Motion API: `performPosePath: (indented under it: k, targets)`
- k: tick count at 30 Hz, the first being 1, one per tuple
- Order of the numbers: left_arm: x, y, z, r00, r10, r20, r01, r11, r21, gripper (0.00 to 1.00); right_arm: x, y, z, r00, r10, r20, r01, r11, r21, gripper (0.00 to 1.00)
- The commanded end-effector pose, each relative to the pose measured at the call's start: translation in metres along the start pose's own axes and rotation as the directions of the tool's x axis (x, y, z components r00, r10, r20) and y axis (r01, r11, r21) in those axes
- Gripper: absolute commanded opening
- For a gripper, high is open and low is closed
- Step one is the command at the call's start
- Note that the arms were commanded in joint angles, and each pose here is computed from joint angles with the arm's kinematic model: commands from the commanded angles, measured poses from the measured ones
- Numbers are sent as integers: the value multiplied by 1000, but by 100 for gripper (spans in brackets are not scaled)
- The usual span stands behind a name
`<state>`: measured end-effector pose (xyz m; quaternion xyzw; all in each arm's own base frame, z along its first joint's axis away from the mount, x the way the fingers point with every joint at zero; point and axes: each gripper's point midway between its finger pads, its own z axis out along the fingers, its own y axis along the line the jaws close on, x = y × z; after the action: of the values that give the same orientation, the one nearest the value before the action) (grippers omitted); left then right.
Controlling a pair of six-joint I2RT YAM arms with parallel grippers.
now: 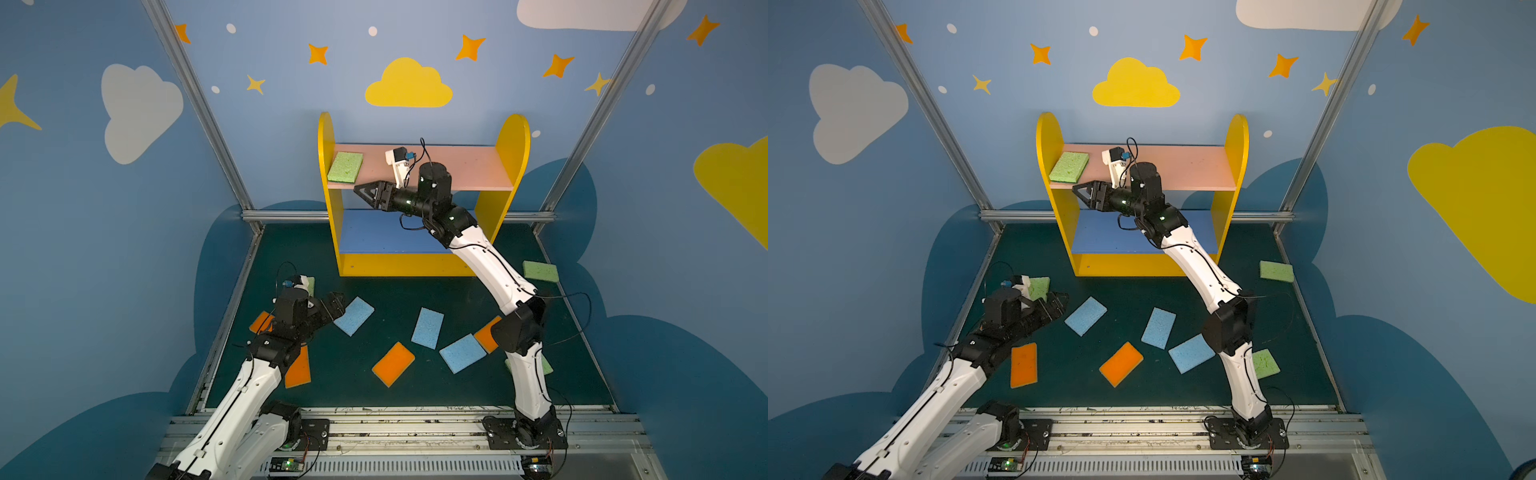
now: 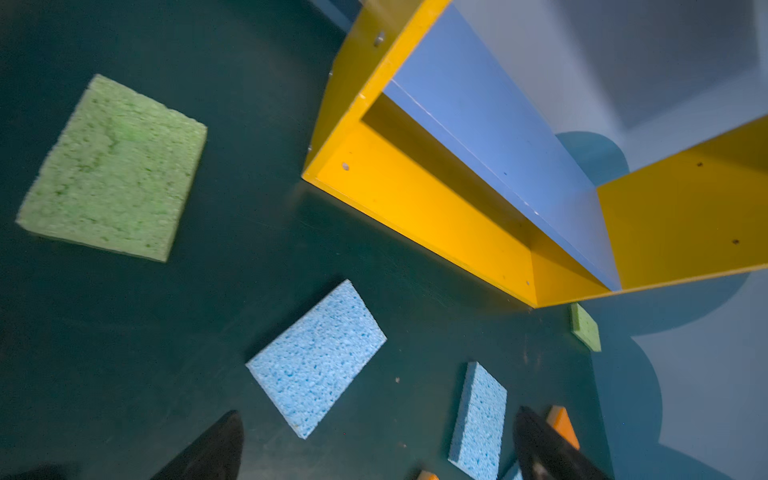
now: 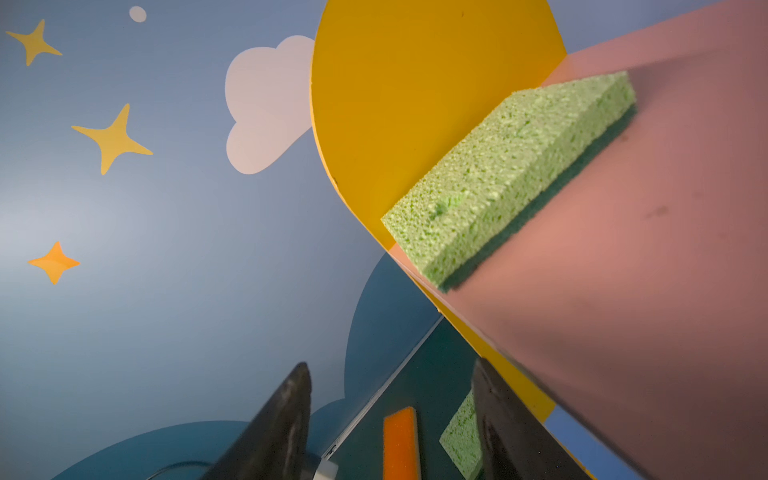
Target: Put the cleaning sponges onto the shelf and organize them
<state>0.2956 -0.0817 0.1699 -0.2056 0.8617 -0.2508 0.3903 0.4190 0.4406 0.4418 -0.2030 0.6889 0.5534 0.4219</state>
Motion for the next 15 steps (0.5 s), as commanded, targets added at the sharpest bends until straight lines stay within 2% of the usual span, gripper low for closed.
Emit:
performPosePath:
  k: [1, 4, 8, 13, 15]
  targets:
    - [-9, 14, 13, 999, -32, 10, 33, 997, -67, 99, -13, 34, -34, 996, -87, 26, 87, 996, -23, 62]
    - [-14, 31, 33, 1000, -12, 0, 12, 985, -170, 99, -2, 39, -56, 994, -105, 19, 105, 994, -2, 61]
    - [-30, 51, 58, 998, 42, -38, -52, 943, -328, 99, 24, 47, -83, 993, -116, -10, 116, 993, -1, 63]
    - [-60, 63, 74, 990, 102, -96, -135, 875, -465, 99, 65, 44, -121, 991, -133, -36, 134, 991, 28, 71]
    - [-71, 69, 81, 985, 108, -134, -162, 849, -504, 99, 80, 36, -134, 990, -132, -39, 134, 989, 54, 79]
